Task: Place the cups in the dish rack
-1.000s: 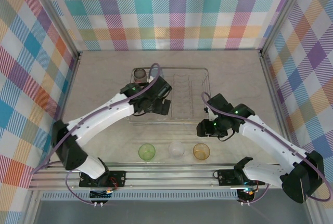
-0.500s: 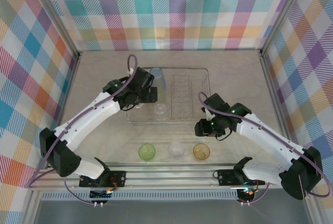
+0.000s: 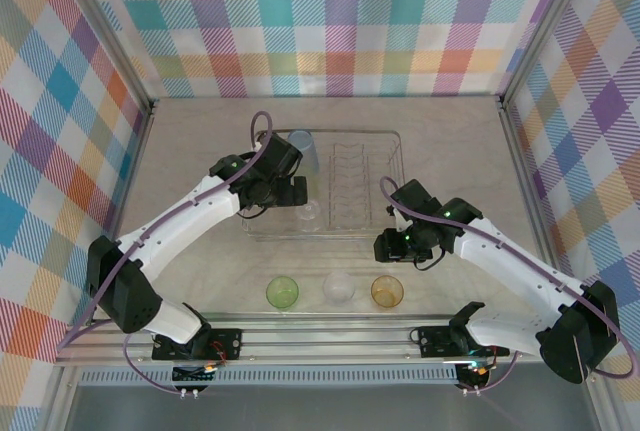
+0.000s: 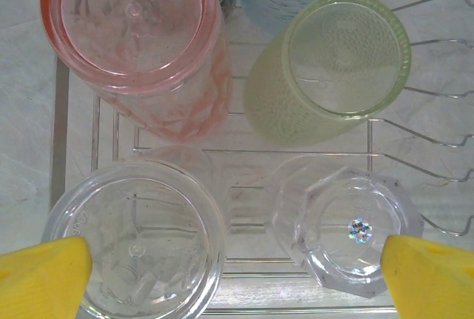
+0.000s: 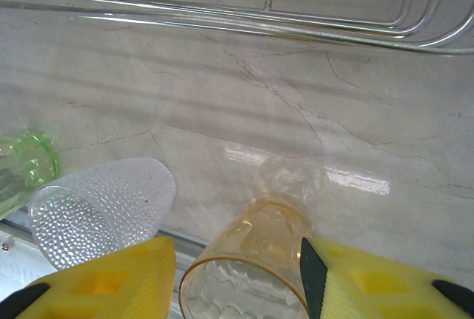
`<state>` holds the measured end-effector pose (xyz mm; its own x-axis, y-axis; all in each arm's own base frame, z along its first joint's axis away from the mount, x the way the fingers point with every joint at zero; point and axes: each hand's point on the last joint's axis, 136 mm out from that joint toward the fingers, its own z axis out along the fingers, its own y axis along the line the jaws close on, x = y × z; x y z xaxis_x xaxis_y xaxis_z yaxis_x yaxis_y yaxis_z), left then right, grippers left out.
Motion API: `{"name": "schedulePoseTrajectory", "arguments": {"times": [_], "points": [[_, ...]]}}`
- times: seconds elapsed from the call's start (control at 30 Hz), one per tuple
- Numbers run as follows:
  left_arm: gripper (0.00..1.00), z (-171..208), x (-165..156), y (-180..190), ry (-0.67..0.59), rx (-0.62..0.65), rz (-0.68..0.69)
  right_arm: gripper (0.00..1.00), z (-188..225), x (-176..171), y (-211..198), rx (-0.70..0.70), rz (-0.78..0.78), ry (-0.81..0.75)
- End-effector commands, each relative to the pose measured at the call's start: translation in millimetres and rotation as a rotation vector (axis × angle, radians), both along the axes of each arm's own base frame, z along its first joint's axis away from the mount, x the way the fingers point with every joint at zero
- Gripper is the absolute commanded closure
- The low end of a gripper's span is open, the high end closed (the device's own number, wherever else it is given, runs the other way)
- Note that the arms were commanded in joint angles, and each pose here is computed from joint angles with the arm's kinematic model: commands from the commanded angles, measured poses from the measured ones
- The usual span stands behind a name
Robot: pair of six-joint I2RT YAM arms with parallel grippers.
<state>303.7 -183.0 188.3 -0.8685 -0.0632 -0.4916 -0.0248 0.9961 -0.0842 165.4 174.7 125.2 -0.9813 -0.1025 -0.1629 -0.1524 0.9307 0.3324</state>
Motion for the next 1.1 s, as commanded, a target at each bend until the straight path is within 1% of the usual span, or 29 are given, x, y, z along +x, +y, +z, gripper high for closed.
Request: {"name": "schedulePoseTrajectory", "arguments": {"times": [0.0, 0.33, 0.47, 0.57, 0.8, 1.07], "points": [[0.00, -12, -12, 12, 0.061, 0.017, 0.031, 0.52, 6, 4, 2, 0.003, -0.001, -0.021], [0.00, -14, -23, 20, 0.062, 0.005, 0.048, 0.52, 5, 3, 1, 0.000, -0.004, -0.020], [0.00, -1, -21, 13, 0.016, -0.054, 0.023, 0.52, 4, 3, 1, -0.002, -0.006, -0.023], [0.00, 13, -14, 5, -0.013, -0.072, -0.007, 0.52, 5, 5, 2, 0.001, -0.008, -0.024], [0.00, 40, 16, -6, -0.077, -0.033, -0.034, 0.51, 5, 4, 0, -0.006, -0.009, -0.024], [0.00, 49, 60, -16, -0.114, -0.008, -0.044, 0.51, 4, 1, -4, -0.015, -0.004, -0.028]]}}
